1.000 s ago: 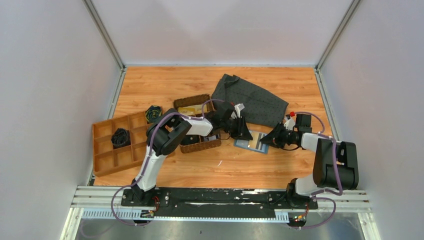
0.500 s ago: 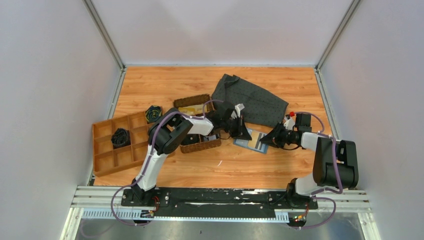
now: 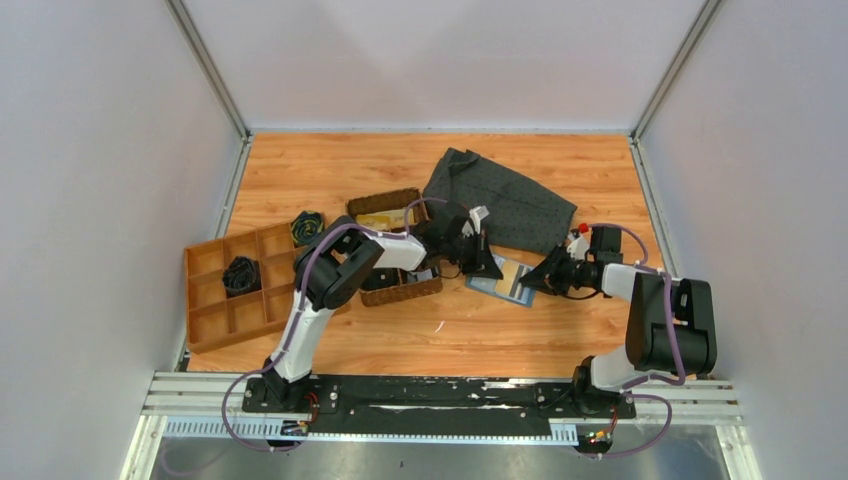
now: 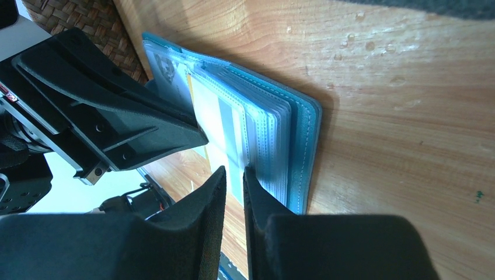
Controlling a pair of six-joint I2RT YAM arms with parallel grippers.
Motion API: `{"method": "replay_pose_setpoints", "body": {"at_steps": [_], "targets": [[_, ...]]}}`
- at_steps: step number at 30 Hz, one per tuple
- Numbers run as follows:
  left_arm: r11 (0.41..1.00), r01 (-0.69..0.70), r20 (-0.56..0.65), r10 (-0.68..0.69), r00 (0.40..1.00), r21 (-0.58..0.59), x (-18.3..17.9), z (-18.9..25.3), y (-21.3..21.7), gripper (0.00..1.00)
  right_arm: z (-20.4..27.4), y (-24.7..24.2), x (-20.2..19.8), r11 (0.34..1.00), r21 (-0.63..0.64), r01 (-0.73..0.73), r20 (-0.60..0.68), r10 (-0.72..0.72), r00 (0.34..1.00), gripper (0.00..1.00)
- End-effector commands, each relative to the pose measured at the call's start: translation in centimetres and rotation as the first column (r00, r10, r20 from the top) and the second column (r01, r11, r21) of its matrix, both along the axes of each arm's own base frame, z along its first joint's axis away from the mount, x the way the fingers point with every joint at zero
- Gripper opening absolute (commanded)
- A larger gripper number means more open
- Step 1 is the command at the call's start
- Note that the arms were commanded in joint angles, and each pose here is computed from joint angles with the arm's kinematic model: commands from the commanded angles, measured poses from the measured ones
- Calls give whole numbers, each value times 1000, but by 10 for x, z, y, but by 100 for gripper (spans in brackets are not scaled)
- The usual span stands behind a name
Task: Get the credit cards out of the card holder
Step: Remove the credit card from the card holder.
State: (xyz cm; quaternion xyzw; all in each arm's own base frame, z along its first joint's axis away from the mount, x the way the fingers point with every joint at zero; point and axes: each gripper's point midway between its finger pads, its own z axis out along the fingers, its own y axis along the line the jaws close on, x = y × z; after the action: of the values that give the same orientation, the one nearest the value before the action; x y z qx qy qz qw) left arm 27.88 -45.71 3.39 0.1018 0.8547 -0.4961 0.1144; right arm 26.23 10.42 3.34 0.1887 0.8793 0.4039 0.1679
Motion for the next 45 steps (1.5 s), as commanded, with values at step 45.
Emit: {"method": "replay_pose_setpoints", "body": {"at_steps": [45], "targets": [[999,34,16,-33,999,-27,-6,11,-2,31,-12,-3,-14,997,-82,-1,-39,-2,999,24]]}}
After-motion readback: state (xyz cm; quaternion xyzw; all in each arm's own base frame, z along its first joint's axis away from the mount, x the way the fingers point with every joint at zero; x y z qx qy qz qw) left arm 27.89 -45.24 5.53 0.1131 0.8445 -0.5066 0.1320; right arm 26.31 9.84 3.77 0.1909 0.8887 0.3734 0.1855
